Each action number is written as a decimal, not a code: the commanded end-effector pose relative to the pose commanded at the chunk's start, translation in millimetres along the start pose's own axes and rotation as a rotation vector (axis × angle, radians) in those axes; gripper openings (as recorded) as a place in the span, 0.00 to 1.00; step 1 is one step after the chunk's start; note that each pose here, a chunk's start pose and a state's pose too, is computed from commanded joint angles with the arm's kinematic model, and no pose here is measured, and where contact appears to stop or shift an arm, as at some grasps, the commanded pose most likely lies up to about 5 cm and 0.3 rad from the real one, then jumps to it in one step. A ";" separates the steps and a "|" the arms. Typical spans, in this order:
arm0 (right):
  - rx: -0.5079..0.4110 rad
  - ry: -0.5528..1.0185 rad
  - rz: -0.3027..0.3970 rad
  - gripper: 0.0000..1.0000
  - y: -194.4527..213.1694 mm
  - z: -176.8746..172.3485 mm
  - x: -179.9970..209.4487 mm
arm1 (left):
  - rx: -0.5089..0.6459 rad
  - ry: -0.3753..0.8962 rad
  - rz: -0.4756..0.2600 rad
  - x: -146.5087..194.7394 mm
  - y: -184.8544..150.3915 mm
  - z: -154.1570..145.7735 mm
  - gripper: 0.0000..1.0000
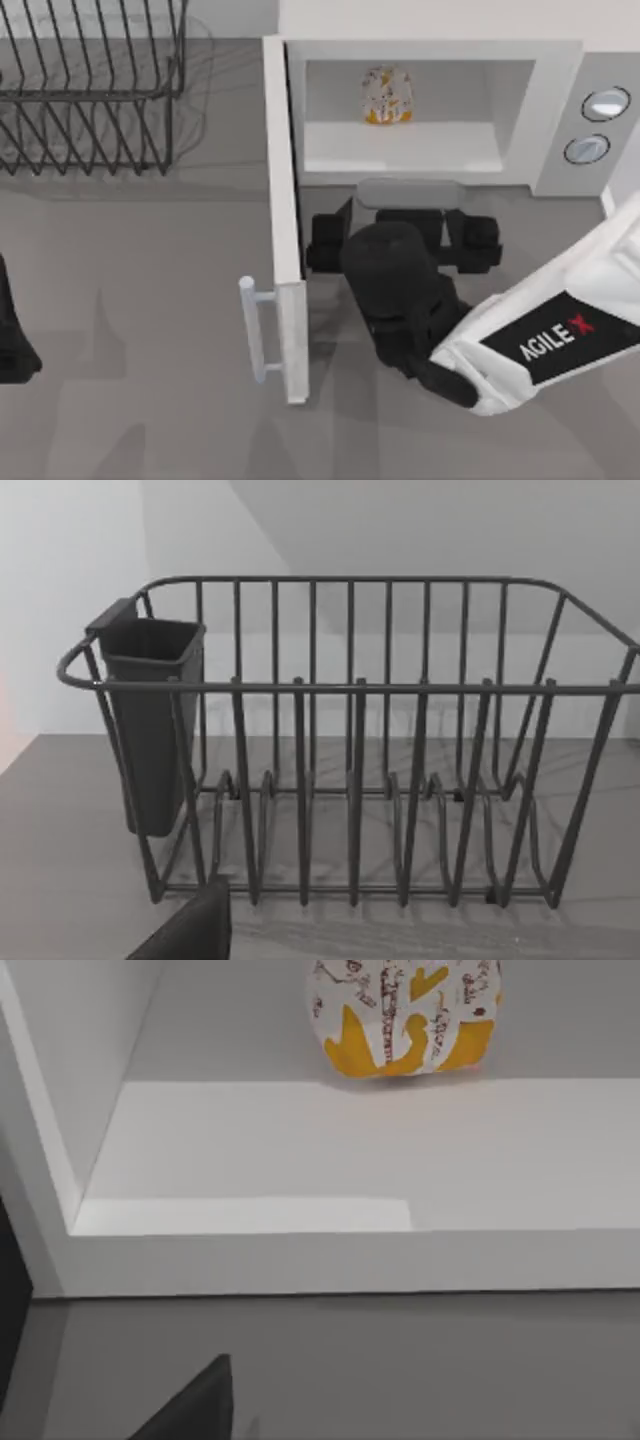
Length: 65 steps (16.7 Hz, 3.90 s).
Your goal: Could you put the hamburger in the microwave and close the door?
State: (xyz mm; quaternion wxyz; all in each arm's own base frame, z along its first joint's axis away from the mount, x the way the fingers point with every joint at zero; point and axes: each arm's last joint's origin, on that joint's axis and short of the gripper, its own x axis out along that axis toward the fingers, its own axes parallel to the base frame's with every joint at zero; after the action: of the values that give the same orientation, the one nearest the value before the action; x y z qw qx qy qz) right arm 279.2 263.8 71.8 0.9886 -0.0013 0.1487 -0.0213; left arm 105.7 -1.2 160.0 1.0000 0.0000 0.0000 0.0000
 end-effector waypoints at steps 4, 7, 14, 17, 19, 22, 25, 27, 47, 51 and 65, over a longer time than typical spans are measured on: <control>0.011 -0.010 0.004 1.00 2.8 31.9 -6.5 | 0.000 0.000 0.000 0.0 0.0 0.0 1.00; -0.015 0.014 -0.005 1.00 0.7 57.7 -16.0 | 0.000 0.000 0.000 0.0 0.0 0.0 1.00; -0.001 0.001 0.000 1.00 -1.1 94.3 -29.3 | 0.000 0.000 0.000 0.0 0.0 0.0 1.00; -0.003 0.002 -0.002 1.00 -4.4 94.9 -29.1 | 0.000 0.000 0.000 0.0 0.0 0.0 1.00; 0.000 0.000 -0.003 1.00 -18.0 104.0 -31.3 | 0.000 0.000 0.000 0.0 0.0 0.0 1.00; 0.013 -0.008 0.003 1.00 -57.1 125.1 -42.3 | 0.000 0.000 0.000 0.0 0.0 0.0 1.00; 0.044 -0.031 0.019 1.00 -113.0 144.8 -68.6 | 0.000 0.000 0.000 0.0 0.0 0.0 1.00; 0.071 -0.060 0.033 1.00 -155.1 148.9 -95.2 | 0.000 0.000 0.000 0.0 0.0 0.0 1.00; 0.003 -0.299 0.043 1.00 -272.8 34.3 -180.3 | 0.000 0.000 0.000 0.0 0.0 0.0 0.92; 0.003 -0.299 0.043 1.00 -272.8 34.3 -180.3 | 0.000 0.000 0.000 0.0 0.0 0.0 0.62; 0.003 -0.299 0.043 1.00 -272.8 34.3 -180.3 | 0.000 0.000 0.000 0.0 0.0 0.0 0.00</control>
State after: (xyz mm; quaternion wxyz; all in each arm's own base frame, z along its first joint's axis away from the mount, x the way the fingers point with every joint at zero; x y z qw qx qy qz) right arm 105.7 -1.2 160.0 1.0000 0.0000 0.0000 0.0000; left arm 105.7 -1.2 160.0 1.0000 0.0000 0.0000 0.0000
